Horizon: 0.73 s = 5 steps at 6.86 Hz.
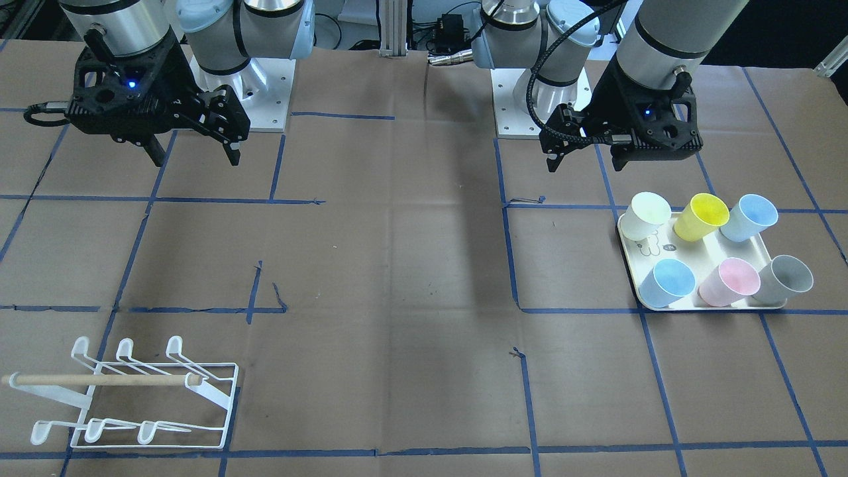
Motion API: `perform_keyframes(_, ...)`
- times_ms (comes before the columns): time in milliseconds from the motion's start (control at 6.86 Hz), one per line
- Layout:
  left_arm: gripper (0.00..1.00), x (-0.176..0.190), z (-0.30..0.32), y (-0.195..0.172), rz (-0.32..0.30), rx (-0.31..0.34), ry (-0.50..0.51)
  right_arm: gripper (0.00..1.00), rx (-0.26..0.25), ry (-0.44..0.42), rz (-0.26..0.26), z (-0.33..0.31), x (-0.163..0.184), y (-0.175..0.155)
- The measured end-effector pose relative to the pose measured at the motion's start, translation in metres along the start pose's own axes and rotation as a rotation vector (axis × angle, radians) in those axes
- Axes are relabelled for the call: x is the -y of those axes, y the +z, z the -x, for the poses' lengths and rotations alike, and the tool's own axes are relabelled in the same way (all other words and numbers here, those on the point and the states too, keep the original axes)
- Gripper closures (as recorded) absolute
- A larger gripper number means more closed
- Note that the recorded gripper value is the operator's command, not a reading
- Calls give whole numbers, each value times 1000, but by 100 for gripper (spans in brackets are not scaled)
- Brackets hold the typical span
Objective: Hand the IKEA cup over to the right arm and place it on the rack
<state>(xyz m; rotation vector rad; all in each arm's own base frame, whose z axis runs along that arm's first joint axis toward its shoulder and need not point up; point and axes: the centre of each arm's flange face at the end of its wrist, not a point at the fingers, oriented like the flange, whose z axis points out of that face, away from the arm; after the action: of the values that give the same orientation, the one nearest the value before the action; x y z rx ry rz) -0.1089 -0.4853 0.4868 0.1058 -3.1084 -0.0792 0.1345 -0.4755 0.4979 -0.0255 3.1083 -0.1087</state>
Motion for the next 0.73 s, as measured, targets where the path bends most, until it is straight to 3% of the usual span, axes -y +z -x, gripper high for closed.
perform_keyframes(728, 0, -2, 2, 0, -1, -1, 9, 0, 0, -1, 4, 0, 0, 2)
